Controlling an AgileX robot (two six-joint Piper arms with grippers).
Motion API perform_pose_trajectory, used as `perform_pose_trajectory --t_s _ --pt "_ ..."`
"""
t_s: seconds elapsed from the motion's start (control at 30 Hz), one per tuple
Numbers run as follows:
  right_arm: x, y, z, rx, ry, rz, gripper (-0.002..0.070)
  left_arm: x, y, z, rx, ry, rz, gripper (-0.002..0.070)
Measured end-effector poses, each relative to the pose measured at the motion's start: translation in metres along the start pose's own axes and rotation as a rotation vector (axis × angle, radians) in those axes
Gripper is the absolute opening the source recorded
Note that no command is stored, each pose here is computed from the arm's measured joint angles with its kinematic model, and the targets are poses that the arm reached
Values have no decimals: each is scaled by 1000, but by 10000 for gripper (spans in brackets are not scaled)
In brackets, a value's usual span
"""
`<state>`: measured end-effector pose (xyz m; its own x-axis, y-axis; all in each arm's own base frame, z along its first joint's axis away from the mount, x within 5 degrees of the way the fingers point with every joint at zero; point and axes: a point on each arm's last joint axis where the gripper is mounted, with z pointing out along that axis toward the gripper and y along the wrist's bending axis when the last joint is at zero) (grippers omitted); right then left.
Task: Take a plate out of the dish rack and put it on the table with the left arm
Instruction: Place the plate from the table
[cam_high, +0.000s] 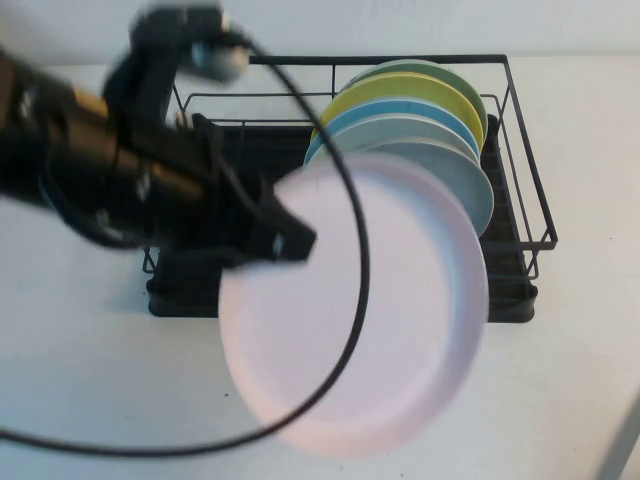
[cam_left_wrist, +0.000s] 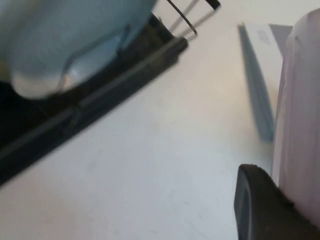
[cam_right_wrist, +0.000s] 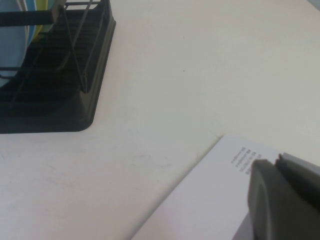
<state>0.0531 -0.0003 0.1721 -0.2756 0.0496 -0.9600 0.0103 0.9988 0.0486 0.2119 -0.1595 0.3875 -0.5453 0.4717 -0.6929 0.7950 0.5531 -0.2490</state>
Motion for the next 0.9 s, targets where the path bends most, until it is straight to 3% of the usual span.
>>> perform_pose_trajectory --t_s 0.07,0.2,0.43,0.73,0.8,0.9 --pt "0 0 0 0 0 0 -20 26 4 17 85 19 -94 83" --pt "0 0 0 0 0 0 -20 82 14 51 149 9 -307 83" --pt "0 0 0 0 0 0 -20 156 42 103 11 -89 -629 83" --pt "0 0 0 0 0 0 -20 164 67 143 -6 -71 -650 98" --pt "0 0 0 0 0 0 -20 163 71 148 -13 -62 -623 146" --pt "0 0 0 0 0 0 -20 165 77 151 -67 -47 -574 281"
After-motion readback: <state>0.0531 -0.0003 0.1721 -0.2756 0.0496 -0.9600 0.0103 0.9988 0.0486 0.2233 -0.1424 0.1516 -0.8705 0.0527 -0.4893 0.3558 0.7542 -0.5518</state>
